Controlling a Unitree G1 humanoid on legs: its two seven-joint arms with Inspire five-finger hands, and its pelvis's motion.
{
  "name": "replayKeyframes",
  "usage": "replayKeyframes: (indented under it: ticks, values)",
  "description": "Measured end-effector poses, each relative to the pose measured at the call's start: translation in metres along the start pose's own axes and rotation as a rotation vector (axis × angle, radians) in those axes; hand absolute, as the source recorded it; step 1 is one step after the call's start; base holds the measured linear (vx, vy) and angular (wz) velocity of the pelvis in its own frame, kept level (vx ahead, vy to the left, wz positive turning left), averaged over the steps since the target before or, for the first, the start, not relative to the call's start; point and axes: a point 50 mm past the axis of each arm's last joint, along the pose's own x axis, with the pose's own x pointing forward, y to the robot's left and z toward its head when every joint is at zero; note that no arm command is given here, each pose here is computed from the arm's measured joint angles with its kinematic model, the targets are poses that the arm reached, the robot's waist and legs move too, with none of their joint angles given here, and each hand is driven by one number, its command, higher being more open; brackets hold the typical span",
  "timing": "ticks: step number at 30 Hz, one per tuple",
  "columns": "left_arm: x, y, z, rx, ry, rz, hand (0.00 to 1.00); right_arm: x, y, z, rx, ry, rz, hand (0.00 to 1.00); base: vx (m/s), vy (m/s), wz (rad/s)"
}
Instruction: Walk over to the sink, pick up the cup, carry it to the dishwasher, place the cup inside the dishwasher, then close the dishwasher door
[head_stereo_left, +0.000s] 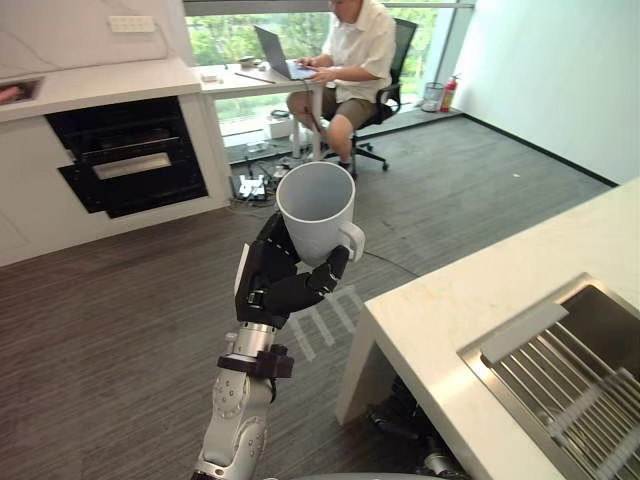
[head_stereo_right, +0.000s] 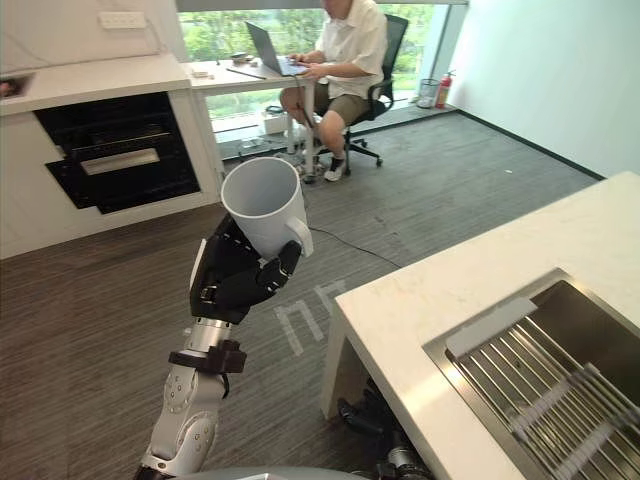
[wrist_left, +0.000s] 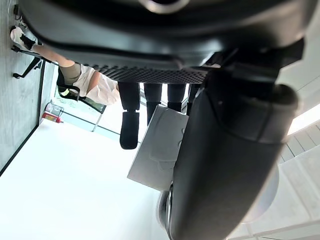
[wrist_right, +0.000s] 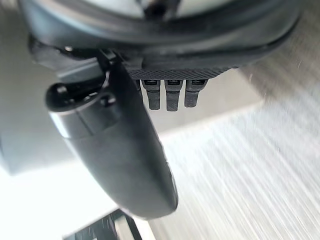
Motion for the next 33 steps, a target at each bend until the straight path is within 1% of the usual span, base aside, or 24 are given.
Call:
replayKeyframes:
  ticks: [1,4,5,8,11,15,16,20,22,27,30,31,33]
  values:
    - [0.001,-0.001,0.004,0.002,-0.017,-0.008,0.30,-0.002,-0.001,-0.003,0.012,0.010,-0.024,0.90,0.07,-0.001,0.12]
    - [0.001,0.002,0.010,0.023,-0.025,-0.015,0.30,-0.001,-0.002,-0.005,0.003,0.050,-0.004,0.90,0.03,0.016,0.04]
    - [-0.001,0.008,0.008,0.047,0.021,0.008,0.30,0.009,0.005,0.005,-0.101,0.059,0.126,0.90,0.00,0.007,0.04]
    - [-0.001,0.008,0.008,0.047,0.021,0.008,0.30,0.009,0.005,0.005,-0.101,0.059,0.126,0.90,0.00,0.000,-0.04]
    - [-0.006,0.012,0.007,0.048,0.033,0.035,0.30,0.005,0.008,0.000,-0.087,0.072,0.128,0.90,0.00,-0.009,-0.30]
    - [-0.019,0.018,-0.005,0.043,0.099,0.071,0.30,-0.012,0.010,-0.019,-0.040,0.113,0.104,0.90,0.06,-0.065,0.12]
    - [-0.022,0.018,-0.012,0.030,0.128,0.083,0.30,-0.015,0.010,-0.021,-0.034,0.118,0.100,0.90,0.08,-0.064,0.20]
    - [-0.031,0.022,-0.032,0.009,0.223,0.123,0.30,-0.014,0.013,-0.018,-0.022,0.105,0.100,0.90,0.04,-0.040,0.28]
    - [-0.032,0.024,-0.033,0.019,0.238,0.114,0.30,-0.008,0.013,-0.009,-0.026,0.075,0.091,0.90,-0.08,-0.024,0.67]
    - [-0.047,0.036,-0.038,0.027,0.310,0.120,0.30,0.000,0.001,0.005,-0.009,0.028,0.034,0.90,-0.11,0.014,0.78]
    - [-0.046,0.031,-0.040,0.011,0.313,0.078,0.30,0.007,-0.024,0.019,-0.018,-0.009,-0.034,0.90,-0.05,0.128,0.85]
    - [-0.044,0.028,-0.040,0.000,0.305,0.059,0.30,0.009,-0.036,0.028,-0.041,-0.030,-0.059,0.90,-0.03,0.133,0.46]
    - [-0.041,0.028,-0.039,-0.003,0.298,0.046,0.30,0.011,-0.047,0.041,-0.053,-0.080,-0.091,0.90,-0.06,0.227,0.59]
